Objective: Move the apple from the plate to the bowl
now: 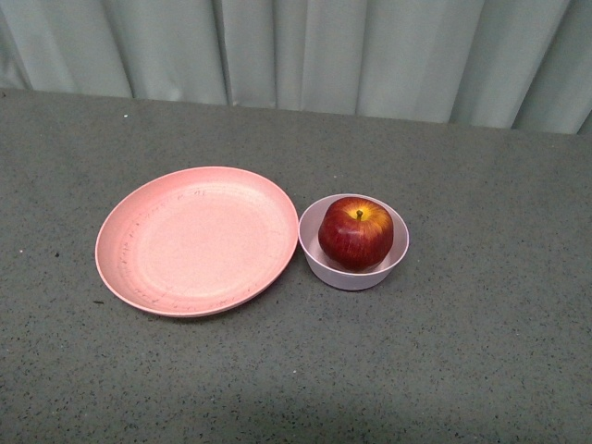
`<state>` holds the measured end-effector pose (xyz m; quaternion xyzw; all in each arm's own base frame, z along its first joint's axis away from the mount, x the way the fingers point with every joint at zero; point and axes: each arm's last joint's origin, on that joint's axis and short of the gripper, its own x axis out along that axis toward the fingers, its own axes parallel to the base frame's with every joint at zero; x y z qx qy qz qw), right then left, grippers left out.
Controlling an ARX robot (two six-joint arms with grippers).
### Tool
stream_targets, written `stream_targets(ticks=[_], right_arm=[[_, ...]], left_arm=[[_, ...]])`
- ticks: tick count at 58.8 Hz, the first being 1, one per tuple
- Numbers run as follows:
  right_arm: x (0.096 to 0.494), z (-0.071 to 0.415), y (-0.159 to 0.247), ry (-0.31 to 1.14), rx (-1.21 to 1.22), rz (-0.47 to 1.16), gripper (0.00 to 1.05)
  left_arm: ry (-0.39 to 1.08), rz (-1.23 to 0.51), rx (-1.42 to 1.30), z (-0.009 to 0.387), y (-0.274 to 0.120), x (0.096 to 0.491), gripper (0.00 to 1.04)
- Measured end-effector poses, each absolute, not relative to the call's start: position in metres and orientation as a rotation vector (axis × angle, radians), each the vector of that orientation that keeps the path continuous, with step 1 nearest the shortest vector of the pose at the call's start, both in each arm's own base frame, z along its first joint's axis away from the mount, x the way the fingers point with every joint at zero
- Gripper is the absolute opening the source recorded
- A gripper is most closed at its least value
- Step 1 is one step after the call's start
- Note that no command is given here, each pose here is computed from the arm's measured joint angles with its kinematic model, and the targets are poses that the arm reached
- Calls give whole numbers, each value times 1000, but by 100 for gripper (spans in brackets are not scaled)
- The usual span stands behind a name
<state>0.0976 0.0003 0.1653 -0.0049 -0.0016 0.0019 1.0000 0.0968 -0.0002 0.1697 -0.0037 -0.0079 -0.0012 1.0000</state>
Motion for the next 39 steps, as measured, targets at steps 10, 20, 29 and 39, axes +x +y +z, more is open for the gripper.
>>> stream_targets(ticks=[10,20,29,39], right_arm=[[98,165,0,-3,-10,4,95],[98,165,0,-3,-10,4,95],[98,165,0,-3,-10,4,95],[98,165,0,-3,-10,4,95]], left_arm=[[-16,-3,-5,170,0,97,98],[-16,-3,-5,170,0,97,98],[-16,-2,-5,170,0,97,98],[-16,-3,-5,170,0,97,98]])
